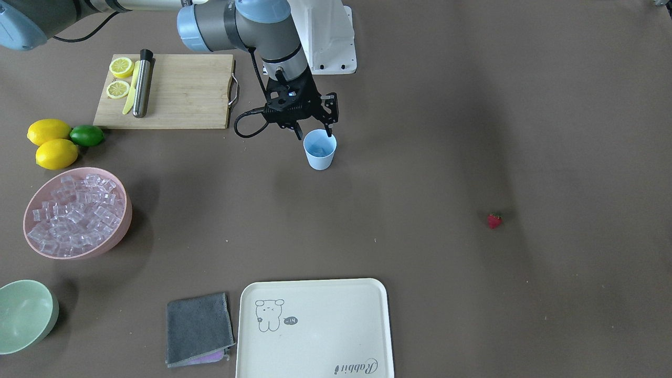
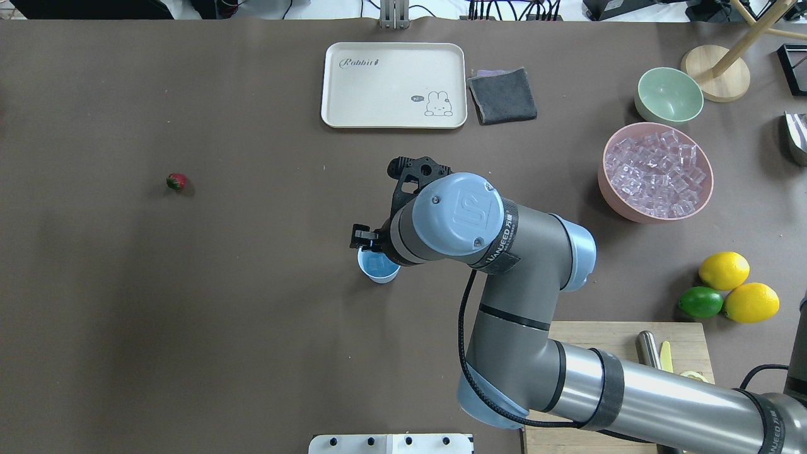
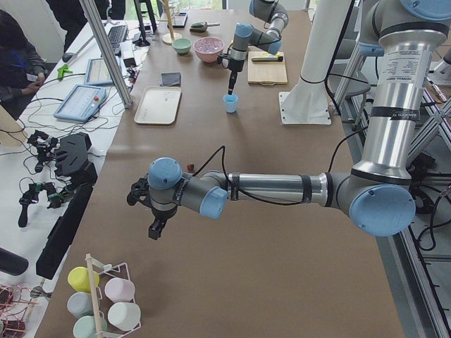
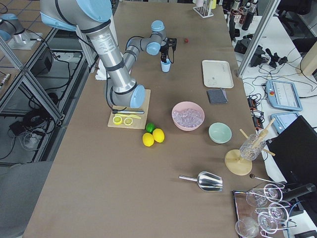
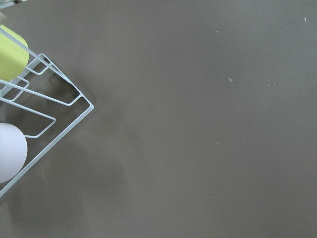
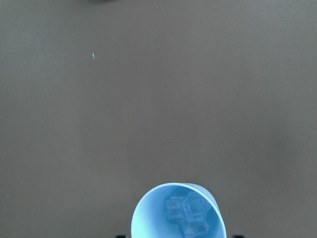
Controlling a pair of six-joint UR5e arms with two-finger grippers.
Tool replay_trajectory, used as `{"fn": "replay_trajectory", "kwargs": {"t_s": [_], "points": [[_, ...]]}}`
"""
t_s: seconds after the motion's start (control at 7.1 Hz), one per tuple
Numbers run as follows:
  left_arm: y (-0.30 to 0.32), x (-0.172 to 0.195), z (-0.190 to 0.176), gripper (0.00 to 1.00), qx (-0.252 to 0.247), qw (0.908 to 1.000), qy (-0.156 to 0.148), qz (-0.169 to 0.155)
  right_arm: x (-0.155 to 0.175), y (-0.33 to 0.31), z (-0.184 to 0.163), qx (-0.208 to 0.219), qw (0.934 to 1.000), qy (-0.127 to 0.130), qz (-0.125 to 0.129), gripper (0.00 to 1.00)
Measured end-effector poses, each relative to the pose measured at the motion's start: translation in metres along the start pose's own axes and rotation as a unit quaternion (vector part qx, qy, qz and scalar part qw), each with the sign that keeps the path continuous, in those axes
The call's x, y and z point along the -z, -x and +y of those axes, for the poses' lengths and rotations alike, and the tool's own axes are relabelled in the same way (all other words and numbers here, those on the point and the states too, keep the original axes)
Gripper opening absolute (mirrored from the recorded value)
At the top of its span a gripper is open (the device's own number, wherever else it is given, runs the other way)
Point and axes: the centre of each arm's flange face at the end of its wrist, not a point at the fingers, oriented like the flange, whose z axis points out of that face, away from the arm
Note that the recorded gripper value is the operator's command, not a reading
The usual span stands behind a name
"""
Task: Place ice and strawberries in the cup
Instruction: 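Open the right gripper to drop the ice cube into the cup, then raise the right gripper back toward the ice bowl while the left gripper grasps the strawberry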
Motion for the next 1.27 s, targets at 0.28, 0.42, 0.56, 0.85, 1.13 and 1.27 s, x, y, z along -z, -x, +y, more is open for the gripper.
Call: {"fn": "replay_trajectory", "kwargs": {"t_s": [0.28,0.42,0.56,0.85,1.13,1.27], "points": [[-0.028,0.011,-0.027,0.98,-0.031,0.9993,-0.02,0.005,0.033,-0.024,-0.029,-0.007,0.9995,-0.03,-0.002,1.0],[-0.063,0.012,-0.045,0.98,-0.052,0.9979,-0.036,0.016,0.054,-0.056,-0.045,0.016,0.9988,-0.046,-0.002,1.0],[-0.106,0.019,-0.06,0.98,-0.036,0.9973,-0.056,0.031,0.075,-0.09,-0.053,0.063,0.9961,-0.061,-0.005,1.0],[-0.206,0.011,-0.07,0.98,0.022,0.9954,-0.058,0.074,0.088,-0.149,-0.077,0.095,0.993,-0.069,0.007,1.0],[-0.304,-0.012,-0.05,0.98,0.016,0.9949,-0.081,0.058,0.082,-0.184,-0.105,0.077,0.9956,-0.049,0.024,1.0],[-0.342,-0.034,-0.036,0.98,0.025,0.9949,-0.089,0.038,0.086,-0.194,-0.118,0.067,0.996,-0.054,0.025,1.0]]}}
